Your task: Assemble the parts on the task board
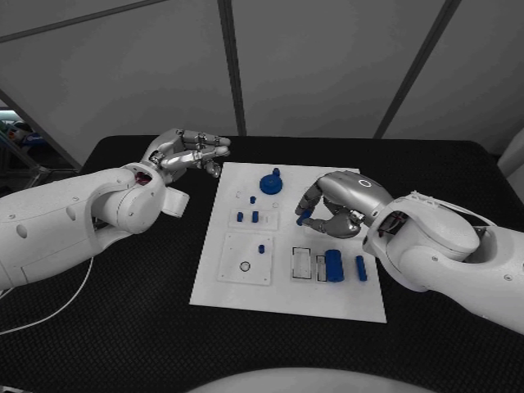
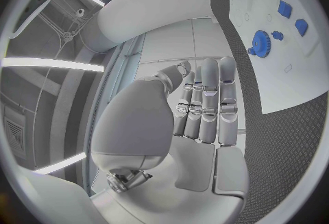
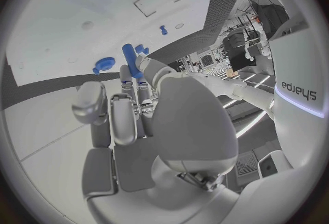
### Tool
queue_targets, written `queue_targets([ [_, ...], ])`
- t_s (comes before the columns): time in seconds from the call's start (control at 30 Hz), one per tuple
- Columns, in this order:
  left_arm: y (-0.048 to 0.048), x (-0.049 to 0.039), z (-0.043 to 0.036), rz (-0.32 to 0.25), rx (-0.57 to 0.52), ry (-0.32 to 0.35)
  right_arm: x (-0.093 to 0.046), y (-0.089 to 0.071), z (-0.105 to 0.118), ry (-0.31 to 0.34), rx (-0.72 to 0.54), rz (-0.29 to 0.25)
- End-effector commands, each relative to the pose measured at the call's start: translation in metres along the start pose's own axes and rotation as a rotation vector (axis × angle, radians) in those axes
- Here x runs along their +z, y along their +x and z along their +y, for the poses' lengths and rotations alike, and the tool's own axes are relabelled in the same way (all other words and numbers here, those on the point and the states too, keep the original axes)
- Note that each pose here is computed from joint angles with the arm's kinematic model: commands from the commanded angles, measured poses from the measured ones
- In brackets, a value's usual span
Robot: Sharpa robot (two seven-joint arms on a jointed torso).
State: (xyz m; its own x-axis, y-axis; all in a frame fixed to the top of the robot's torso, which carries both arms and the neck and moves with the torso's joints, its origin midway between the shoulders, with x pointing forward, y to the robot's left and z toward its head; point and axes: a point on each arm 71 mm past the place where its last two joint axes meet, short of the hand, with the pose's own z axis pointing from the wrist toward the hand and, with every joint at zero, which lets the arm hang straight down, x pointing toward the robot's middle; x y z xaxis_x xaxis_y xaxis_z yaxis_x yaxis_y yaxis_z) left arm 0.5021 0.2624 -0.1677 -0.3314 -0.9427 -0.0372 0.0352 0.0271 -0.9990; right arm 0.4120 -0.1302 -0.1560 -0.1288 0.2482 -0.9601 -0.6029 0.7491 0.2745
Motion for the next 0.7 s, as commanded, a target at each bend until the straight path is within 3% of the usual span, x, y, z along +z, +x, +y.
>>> queue_targets([
  [0.03, 0.0025, 0.0012, -0.0014, 0.011, -0.007, 0.012, 0.004, -0.003, 0.016, -0.058, 0.072, -0.043],
  [0.4, 0.0085, 0.0047, -0.0008, 0.023, -0.013, 0.012, 0.031, 0.014, 0.053, -0.162, 0.150, -0.010],
  [0.7, 0.0126, 0.0076, 0.0000, 0.032, -0.017, 0.010, 0.039, 0.051, 0.068, -0.202, 0.157, 0.098],
])
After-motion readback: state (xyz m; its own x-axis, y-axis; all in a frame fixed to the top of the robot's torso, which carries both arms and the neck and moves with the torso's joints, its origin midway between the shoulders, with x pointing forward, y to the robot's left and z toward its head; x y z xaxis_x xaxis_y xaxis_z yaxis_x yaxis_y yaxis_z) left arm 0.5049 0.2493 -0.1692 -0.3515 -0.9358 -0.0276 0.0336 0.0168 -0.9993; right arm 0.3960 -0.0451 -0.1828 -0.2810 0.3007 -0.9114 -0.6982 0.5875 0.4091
